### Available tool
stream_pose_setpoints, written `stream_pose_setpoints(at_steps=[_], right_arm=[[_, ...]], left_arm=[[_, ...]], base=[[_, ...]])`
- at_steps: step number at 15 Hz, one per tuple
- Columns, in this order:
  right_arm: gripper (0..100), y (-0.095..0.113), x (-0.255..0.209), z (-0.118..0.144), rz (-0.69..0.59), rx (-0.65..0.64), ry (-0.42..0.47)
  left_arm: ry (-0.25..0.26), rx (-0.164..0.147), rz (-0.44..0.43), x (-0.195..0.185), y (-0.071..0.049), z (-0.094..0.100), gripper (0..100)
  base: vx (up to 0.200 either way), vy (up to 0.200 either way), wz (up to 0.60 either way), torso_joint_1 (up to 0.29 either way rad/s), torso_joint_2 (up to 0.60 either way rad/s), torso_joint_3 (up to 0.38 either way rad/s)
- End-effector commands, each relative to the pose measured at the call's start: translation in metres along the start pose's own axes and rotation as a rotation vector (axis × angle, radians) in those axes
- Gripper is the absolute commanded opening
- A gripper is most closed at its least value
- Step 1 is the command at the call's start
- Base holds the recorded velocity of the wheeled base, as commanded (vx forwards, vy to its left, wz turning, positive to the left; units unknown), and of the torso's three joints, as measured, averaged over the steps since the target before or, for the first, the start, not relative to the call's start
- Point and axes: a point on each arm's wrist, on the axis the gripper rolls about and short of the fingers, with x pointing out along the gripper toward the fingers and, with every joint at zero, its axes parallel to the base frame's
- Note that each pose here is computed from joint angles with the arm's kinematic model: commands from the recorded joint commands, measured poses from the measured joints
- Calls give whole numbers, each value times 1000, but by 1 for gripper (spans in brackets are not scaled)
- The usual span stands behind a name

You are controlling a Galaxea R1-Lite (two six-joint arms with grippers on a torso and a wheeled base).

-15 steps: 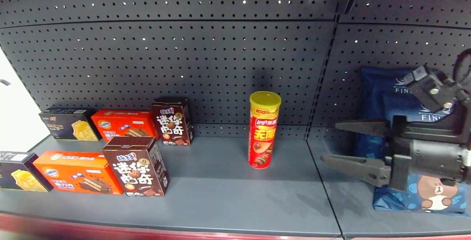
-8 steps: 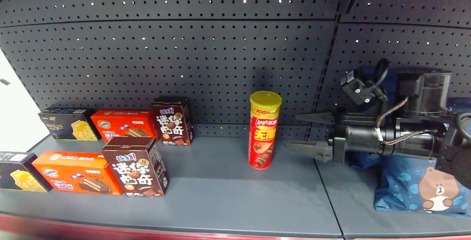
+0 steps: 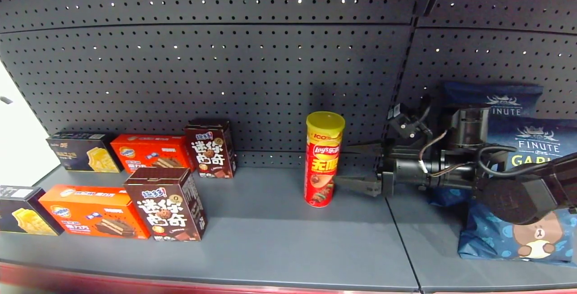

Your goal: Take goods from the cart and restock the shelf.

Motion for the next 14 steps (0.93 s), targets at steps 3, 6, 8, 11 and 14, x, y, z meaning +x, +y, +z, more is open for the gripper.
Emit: stream_pose_setpoints(at_steps=[3, 6, 8, 11, 14], right_arm=[[100, -19, 18, -13, 8, 11, 6], [100, -28, 25, -17, 19, 11, 0], [100, -32, 30, -25, 18, 7, -7], [100, -31, 40, -33, 33, 15, -2], [100, -33, 45, -39, 37, 22, 5]], left_arm=[[9, 0, 2, 1, 0, -2, 0], [15, -1, 4, 1, 0, -4, 0], [14, -2, 7, 1, 0, -4, 0], [20, -3, 13, 1, 0, -6, 0], [23, -3, 13, 1, 0, -8, 0]], base=[[0, 0, 0, 0, 0, 0], [0, 0, 0, 0, 0, 0], [0, 0, 0, 0, 0, 0], [0, 0, 0, 0, 0, 0], [0, 0, 0, 0, 0, 0]])
